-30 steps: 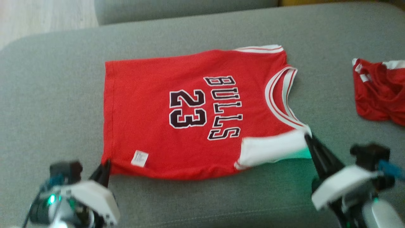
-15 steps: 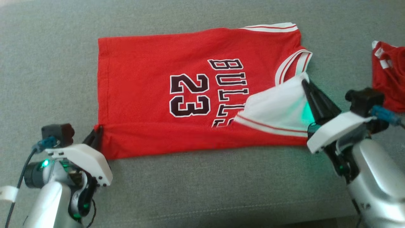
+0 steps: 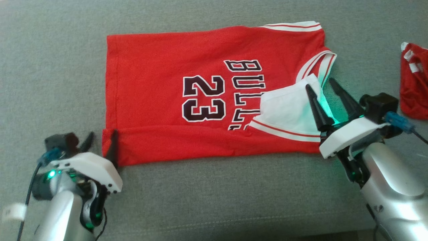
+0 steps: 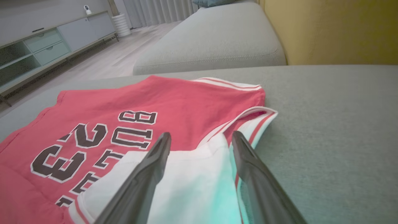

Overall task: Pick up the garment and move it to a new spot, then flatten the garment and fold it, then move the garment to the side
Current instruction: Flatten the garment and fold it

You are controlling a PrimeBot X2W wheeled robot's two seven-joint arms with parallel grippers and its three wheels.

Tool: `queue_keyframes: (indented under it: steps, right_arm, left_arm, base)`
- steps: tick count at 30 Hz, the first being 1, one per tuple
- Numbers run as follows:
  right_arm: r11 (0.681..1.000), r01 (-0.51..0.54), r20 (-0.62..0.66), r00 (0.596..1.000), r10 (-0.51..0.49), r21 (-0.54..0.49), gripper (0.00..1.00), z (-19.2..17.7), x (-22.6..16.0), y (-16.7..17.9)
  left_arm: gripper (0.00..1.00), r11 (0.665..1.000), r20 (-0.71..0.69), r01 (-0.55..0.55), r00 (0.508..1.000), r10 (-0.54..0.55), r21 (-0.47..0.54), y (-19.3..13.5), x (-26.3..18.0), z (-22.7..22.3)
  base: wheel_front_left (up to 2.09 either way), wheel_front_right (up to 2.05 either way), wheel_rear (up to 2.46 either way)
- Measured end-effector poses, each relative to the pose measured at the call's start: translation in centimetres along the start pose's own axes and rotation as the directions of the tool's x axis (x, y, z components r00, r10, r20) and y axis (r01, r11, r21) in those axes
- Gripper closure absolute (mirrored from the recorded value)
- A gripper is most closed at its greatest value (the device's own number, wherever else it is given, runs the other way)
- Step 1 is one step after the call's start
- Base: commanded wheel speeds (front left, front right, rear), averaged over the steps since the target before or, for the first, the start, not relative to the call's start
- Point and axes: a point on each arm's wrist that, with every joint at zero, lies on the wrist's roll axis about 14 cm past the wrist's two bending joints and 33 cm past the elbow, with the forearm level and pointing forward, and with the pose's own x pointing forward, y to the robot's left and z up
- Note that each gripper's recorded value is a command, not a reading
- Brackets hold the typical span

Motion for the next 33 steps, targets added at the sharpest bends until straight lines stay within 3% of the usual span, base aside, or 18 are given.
queue_keyframes:
  steps: [8, 16, 33]
  right_arm:
    - [0.994, 0.063, 0.184, 0.982, -0.046, -0.086, 0.00, 5.4, -1.4, -1.5]
    - [0.993, 0.107, 0.199, 0.976, -0.093, -0.058, 0.00, 4.8, -5.0, -0.5]
    - [0.988, 0.156, 0.164, 0.974, -0.156, 0.013, 0.00, 4.2, -10.0, 1.4]
  left_arm:
    - [0.00, 0.995, 0.261, -0.076, 0.964, 0.058, 0.062, -0.1, -2.2, 3.6]
    - [0.00, 0.989, 0.464, -0.086, 0.885, 0.019, 0.124, -1.8, -4.8, 8.8]
    - [0.00, 0.981, 0.452, -0.081, 0.892, -0.007, 0.176, -3.0, -8.4, 7.6]
  base:
    - [0.00, 0.00, 0.00]
    - [0.00, 0.00, 0.00]
    - [0.00, 0.00, 0.00]
